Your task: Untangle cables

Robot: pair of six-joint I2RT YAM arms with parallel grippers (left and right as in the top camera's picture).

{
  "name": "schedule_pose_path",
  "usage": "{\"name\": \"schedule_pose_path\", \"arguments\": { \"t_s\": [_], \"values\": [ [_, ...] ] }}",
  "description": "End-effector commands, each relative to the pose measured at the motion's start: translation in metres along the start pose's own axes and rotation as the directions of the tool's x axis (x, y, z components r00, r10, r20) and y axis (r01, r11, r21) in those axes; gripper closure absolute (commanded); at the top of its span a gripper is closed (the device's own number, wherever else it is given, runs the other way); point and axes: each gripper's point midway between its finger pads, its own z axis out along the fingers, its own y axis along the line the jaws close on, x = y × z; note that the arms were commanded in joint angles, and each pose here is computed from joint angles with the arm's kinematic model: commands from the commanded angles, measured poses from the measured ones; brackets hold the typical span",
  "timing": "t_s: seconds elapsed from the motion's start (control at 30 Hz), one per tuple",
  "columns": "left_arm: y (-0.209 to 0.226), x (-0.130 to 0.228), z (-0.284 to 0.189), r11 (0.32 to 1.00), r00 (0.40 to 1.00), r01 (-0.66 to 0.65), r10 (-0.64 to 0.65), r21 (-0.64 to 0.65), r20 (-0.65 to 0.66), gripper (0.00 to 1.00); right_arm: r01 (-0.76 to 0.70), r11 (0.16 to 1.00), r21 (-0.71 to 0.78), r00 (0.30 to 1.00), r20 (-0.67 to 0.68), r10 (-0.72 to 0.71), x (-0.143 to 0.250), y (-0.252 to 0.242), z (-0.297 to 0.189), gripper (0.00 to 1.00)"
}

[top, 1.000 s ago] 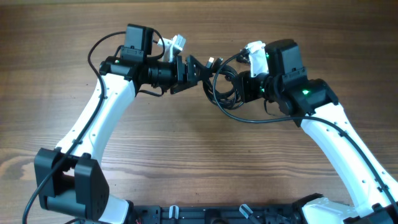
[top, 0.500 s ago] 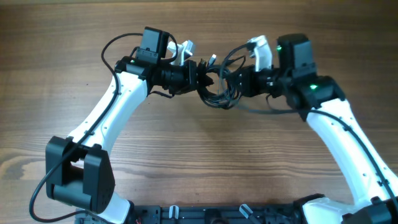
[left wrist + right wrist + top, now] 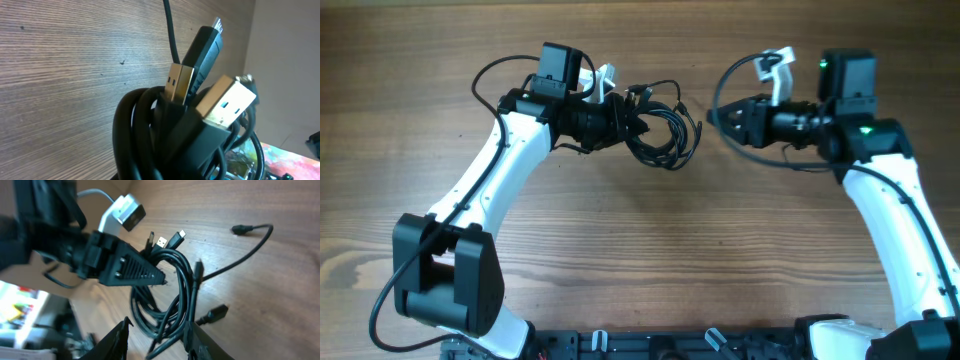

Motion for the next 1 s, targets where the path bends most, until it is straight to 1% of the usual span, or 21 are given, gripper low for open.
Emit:
{"name": "schedule_pose_path", "arguments": {
  "t_s": [0.0, 0.03, 0.1, 0.13, 0.2, 0.23, 0.27, 0.3, 0.4, 0.47, 0.57, 0.67, 0.77, 0.8, 0.83, 0.9, 0.97],
  "values": [
    [-0.024, 0.007, -0.001, 0.991, 0.998, -0.019, 0.026, 0.133, -0.049, 0.96, 0.147, 0.985, 0.092, 0.989, 0.001, -0.148, -0.006, 0.004, 0.009, 0.62],
    [-0.033, 0.006, -0.003, 0.983, 0.997, -0.049, 0.059, 0.178, -0.048, 0.96, 0.148, 0.983, 0.111, 0.989, -0.005, -0.149, -0.005, 0.003, 0.010, 0.62],
    [-0.048, 0.002, -0.006, 0.961, 0.992, -0.112, 0.123, 0.253, -0.029, 0.96, 0.038, 0.978, 0.207, 0.999, 0.007, -0.041, -0.004, -0.014, 0.008, 0.64],
    [-0.059, 0.000, -0.010, 0.938, 0.986, -0.151, 0.164, 0.312, -0.018, 0.96, -0.035, 0.960, 0.279, 0.999, 0.030, 0.028, -0.005, -0.027, 0.005, 0.67],
    [-0.074, -0.002, -0.016, 0.901, 0.975, -0.209, 0.223, 0.380, 0.005, 0.96, -0.086, 0.945, 0.315, 0.996, 0.045, 0.076, -0.004, -0.035, 0.005, 0.71],
    [-0.081, -0.003, -0.018, 0.881, 0.967, -0.239, 0.253, 0.408, 0.021, 0.96, -0.155, 0.923, 0.351, 0.988, 0.061, 0.143, -0.001, -0.044, 0.005, 0.75],
    [-0.083, -0.004, -0.019, 0.873, 0.964, -0.254, 0.266, 0.417, 0.030, 0.96, -0.230, 0.884, 0.406, 0.973, 0.085, 0.215, 0.004, -0.057, 0.002, 0.80],
    [-0.084, -0.005, -0.020, 0.869, 0.962, -0.261, 0.272, 0.421, 0.035, 0.96, -0.349, 0.794, 0.497, 0.936, 0.143, 0.322, 0.012, -0.078, -0.003, 0.80],
    [-0.087, -0.005, -0.021, 0.861, 0.958, -0.272, 0.282, 0.429, 0.042, 0.96, -0.364, 0.779, 0.510, 0.926, 0.111, 0.360, 0.022, -0.090, 0.007, 0.79],
    [-0.098, -0.004, -0.029, 0.815, 0.944, -0.308, 0.325, 0.490, 0.054, 0.96, -0.372, 0.778, 0.506, 0.920, 0.091, 0.381, 0.027, -0.094, 0.013, 0.80],
    [-0.118, -0.007, -0.050, 0.738, 0.931, -0.329, 0.359, 0.589, 0.069, 0.96, -0.386, 0.781, 0.492, 0.908, 0.054, 0.415, 0.036, -0.100, 0.025, 0.80],
    [-0.128, -0.017, -0.062, 0.712, 0.926, -0.350, 0.363, 0.609, 0.108, 0.96, -0.388, 0.813, 0.434, 0.906, 0.018, 0.423, 0.036, -0.095, 0.037, 0.80],
    [-0.134, -0.021, -0.065, 0.692, 0.912, -0.389, 0.384, 0.608, 0.147, 0.96, -0.388, 0.826, 0.408, 0.909, 0.018, 0.417, 0.033, -0.093, 0.040, 0.80],
    [-0.133, -0.022, -0.065, 0.695, 0.912, -0.390, 0.381, 0.604, 0.151, 0.96, -0.389, 0.832, 0.395, 0.910, 0.026, 0.413, 0.028, -0.092, 0.039, 0.78],
    [-0.133, -0.023, -0.065, 0.696, 0.912, -0.391, 0.379, 0.602, 0.154, 0.96, -0.392, 0.839, 0.378, 0.912, 0.040, 0.408, 0.022, -0.091, 0.035, 0.74],
    [-0.132, -0.024, -0.065, 0.695, 0.909, -0.400, 0.383, 0.597, 0.162, 0.96, -0.375, 0.862, 0.340, 0.925, 0.082, 0.371, 0.002, -0.086, 0.018, 0.57],
    [-0.130, -0.026, -0.063, 0.705, 0.911, -0.399, 0.376, 0.586, 0.168, 0.96, -0.356, 0.872, 0.335, 0.934, 0.152, 0.322, -0.021, -0.083, -0.007, 0.47]
  ]
}}
